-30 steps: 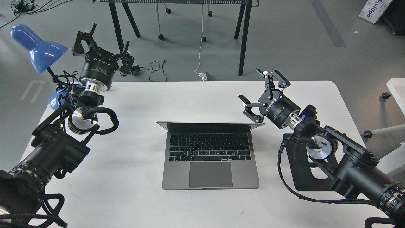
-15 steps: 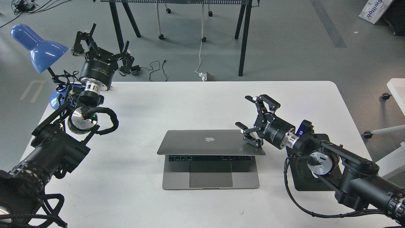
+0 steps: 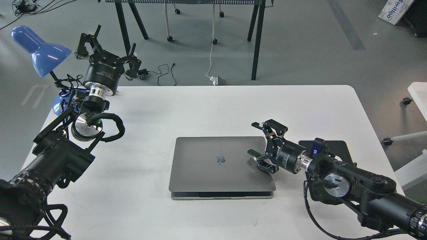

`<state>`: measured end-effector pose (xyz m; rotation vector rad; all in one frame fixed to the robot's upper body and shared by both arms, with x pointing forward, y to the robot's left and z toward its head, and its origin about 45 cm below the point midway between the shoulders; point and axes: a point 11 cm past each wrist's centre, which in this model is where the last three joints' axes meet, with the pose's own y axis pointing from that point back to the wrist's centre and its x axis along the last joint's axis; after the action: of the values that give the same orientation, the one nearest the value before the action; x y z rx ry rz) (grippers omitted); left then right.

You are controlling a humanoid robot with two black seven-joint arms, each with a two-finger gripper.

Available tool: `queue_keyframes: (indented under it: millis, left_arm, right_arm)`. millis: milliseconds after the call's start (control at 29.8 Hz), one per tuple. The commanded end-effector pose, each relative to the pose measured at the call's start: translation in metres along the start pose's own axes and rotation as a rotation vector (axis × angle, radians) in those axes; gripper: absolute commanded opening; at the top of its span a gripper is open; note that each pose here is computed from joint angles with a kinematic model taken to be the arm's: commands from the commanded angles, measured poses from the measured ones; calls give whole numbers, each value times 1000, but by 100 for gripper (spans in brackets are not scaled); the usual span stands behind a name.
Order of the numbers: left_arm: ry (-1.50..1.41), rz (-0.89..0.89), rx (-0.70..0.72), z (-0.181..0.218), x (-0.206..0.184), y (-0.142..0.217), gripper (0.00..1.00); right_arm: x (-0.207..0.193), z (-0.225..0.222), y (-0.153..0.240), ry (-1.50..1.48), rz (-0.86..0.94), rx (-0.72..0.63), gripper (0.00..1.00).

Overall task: Close notebook with right arm
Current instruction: 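Lift the right gripper off the closed lid and withdraw it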

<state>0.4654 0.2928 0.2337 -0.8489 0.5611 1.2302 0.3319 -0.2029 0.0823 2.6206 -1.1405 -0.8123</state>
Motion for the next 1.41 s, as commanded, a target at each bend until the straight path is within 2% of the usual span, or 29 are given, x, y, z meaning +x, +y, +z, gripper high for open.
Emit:
queue_keyframes:
  millis: [0, 639, 840, 975, 1109, 1277, 1378]
  left_arm:
    - [0, 0, -1, 0, 0, 0, 100]
    - [1, 0, -2, 1, 0, 0, 100]
    - [2, 1, -4, 1, 0, 0, 100]
    - [4, 1, -3, 0, 0, 0, 100]
    - [2, 0, -2, 0, 0, 0, 100]
    - [1, 1, -1, 0, 0, 0, 100]
    - [2, 2, -2, 0, 0, 0, 100]
  right_arm:
    - [0, 10, 3, 14, -1, -26, 100]
    - [5, 21, 10, 21, 15, -52, 100]
    - [11, 7, 12, 21, 30, -15, 100]
    - [21, -36, 12, -8, 58, 127, 100]
    - [34, -99, 17, -9, 92, 295, 100]
    - [52, -176, 41, -55, 144, 554, 100]
    - [62, -199, 54, -98, 179, 660, 100]
